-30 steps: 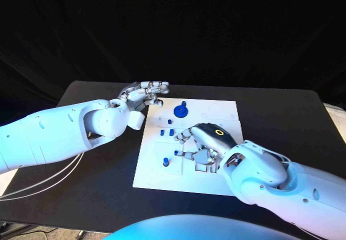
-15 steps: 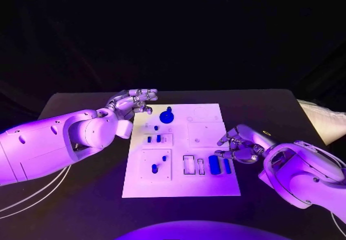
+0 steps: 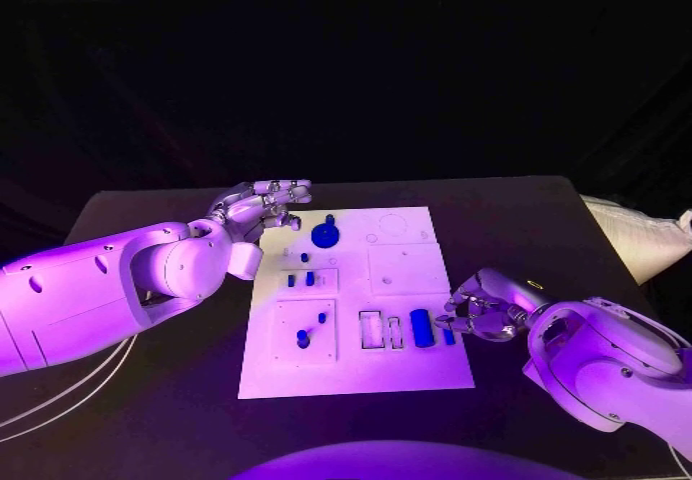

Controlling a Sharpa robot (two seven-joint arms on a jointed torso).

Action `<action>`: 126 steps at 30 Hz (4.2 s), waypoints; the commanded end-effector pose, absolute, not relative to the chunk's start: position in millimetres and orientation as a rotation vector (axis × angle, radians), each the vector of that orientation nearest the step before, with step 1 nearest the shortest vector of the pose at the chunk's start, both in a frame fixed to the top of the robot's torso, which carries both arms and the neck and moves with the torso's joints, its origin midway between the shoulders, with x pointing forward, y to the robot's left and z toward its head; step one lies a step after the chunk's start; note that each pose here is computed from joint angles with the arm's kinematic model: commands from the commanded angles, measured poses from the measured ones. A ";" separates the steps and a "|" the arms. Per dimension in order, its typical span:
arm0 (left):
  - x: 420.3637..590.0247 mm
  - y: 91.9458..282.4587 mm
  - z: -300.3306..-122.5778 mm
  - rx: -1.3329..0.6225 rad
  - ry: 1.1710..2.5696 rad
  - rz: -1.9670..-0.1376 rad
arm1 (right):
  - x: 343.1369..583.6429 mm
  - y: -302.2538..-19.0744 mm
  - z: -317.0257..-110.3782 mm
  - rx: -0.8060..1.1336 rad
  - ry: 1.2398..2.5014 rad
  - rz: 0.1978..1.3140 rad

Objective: Assemble the parts on the task board

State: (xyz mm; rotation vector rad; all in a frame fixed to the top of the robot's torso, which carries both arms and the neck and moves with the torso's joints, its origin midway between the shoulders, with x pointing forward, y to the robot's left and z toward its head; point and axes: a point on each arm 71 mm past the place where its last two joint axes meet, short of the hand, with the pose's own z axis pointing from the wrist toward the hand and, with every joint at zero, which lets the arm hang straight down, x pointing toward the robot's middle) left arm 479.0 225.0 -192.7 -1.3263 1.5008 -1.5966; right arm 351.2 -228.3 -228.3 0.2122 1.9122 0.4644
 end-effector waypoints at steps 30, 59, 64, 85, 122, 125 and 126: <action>478.3 223.6 -196.8 -1.324 1.520 -1.615 | 353.3 -198.7 -254.8 0.052 2.004 0.421; 477.5 224.1 -196.8 -1.322 1.526 -1.618 | 347.1 -184.5 -239.1 0.304 1.927 0.588; 477.5 223.7 -196.8 -1.321 1.527 -1.619 | 346.2 -175.8 -242.5 0.307 1.979 0.614; 477.2 221.7 -196.7 -1.321 1.530 -1.621 | 350.4 -149.1 -253.1 0.240 2.069 0.639; 477.2 222.3 -197.0 -1.322 1.534 -1.621 | 352.2 -146.2 -246.7 0.191 1.953 0.628; 477.2 222.8 -197.1 -1.322 1.534 -1.621 | 349.3 -153.3 -242.4 0.229 1.941 0.637; 477.2 223.0 -197.1 -1.323 1.534 -1.621 | 348.5 -155.8 -241.1 0.240 1.939 0.638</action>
